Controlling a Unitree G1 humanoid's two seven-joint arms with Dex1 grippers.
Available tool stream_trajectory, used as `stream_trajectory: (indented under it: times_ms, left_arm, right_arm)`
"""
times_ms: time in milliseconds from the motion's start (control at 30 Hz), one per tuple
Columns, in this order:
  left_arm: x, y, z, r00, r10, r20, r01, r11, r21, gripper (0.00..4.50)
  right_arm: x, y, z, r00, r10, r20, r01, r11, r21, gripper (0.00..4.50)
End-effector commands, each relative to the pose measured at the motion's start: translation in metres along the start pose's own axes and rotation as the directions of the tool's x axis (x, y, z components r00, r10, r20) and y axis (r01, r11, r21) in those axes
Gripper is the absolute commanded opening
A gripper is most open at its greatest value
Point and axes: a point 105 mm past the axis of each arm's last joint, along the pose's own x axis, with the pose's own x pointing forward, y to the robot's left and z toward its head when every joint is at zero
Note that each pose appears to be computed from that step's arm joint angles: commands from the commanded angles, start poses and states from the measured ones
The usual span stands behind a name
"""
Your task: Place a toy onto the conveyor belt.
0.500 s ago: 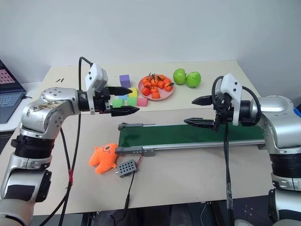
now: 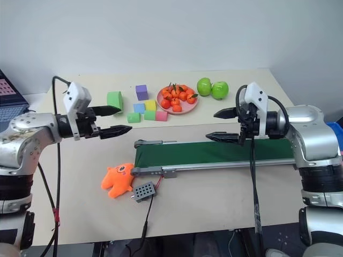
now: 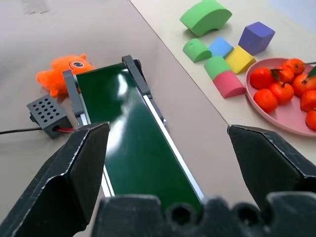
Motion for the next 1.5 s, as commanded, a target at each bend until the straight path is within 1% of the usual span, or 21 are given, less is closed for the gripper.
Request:
stream_trajectory:
  times_ms: [33,67,133,200,300,467,533,600,700,867,967,1000,1100,1267,1367,1500]
  left_arm:
    - [-0.025,0.004,0.006,0.993,0.093,0.066,-0.096,0.995,0.041,4.46]
    - [-0.028,-0.001,0.005,0.992,0.077,0.102,-0.08,0.996,0.027,4.46]
    - [-0.028,-0.006,-0.005,0.988,0.098,0.12,-0.095,0.995,-0.037,4.46]
    - [-0.029,-0.002,-0.019,0.979,0.168,0.115,-0.164,0.985,-0.047,4.46]
    - [-0.037,-0.004,-0.038,0.964,0.234,0.127,-0.227,0.971,-0.069,4.46]
    - [-0.061,-0.019,-0.081,0.967,0.256,0.015,-0.254,0.965,-0.065,4.46]
    - [-0.067,-0.02,-0.094,0.963,0.268,-0.012,-0.269,0.961,-0.061,4.46]
    - [-0.067,-0.025,-0.103,0.967,0.251,-0.032,-0.252,0.967,-0.047,4.46]
    - [-0.062,-0.034,-0.112,0.98,0.187,-0.066,-0.19,0.981,-0.03,4.46]
    - [-0.055,-0.035,-0.121,0.985,0.139,-0.104,-0.142,0.99,-0.019,4.46]
    - [-0.049,-0.038,-0.13,0.987,0.089,-0.131,-0.096,0.994,-0.047,4.46]
    - [-0.047,-0.037,-0.132,0.988,0.079,-0.132,-0.09,0.993,-0.08,4.46]
    - [-0.042,-0.035,-0.138,0.986,0.03,-0.163,-0.042,0.997,-0.067,4.46]
    - [-0.034,-0.038,-0.144,0.979,-0.029,-0.2,0.027,1.0,-0.014,4.46]
    - [-0.032,-0.043,-0.156,0.967,-0.063,-0.248,0.071,0.997,0.022,4.46]
    - [-0.033,-0.047,-0.171,0.944,-0.082,-0.321,0.123,0.986,0.11,4.46]
  right_arm:
    - [-0.002,-0.005,0.008,1.0,-0.001,0.016,0.002,0.999,-0.048,4.5]
    - [-0.002,-0.007,0.007,1.0,-0.002,0.016,0.003,0.999,-0.047,4.5]
    - [0.001,-0.01,0.002,1.0,-0.006,0.015,0.006,0.999,-0.042,4.5]
    - [0.005,-0.011,0.001,1.0,-0.003,0.029,0.004,0.999,-0.034,4.5]
    - [0.008,-0.013,-0.003,0.999,-0.002,0.037,0.003,1.0,-0.028,4.5]
    - [0.012,-0.013,-0.006,0.999,0.0,0.042,0.001,1.0,-0.02,4.5]
    - [0.013,-0.012,-0.006,0.999,0.002,0.047,-0.001,1.0,-0.017,4.5]
    - [0.014,-0.011,-0.007,0.999,0.004,0.048,-0.003,1.0,-0.015,4.5]
    - [0.013,-0.011,-0.007,0.999,0.003,0.048,-0.003,1.0,-0.013,4.5]
    - [0.01,-0.013,-0.006,0.999,-0.009,0.041,0.01,1.0,-0.016,4.5]
    - [0.009,-0.012,-0.005,0.999,-0.012,0.042,0.013,1.0,-0.015,4.5]
    - [0.01,-0.011,-0.004,0.999,-0.012,0.041,0.013,1.0,-0.017,4.5]
    - [0.012,-0.011,0.002,0.999,-0.012,0.052,0.014,0.999,-0.029,4.5]
    - [0.008,-0.011,0.002,0.999,-0.027,0.045,0.029,0.999,-0.03,4.5]
    - [0.006,-0.01,0.0,0.999,-0.035,0.04,0.036,0.999,-0.027,4.5]
    - [0.006,-0.008,-0.001,0.998,-0.041,0.039,0.042,0.999,-0.025,4.5]
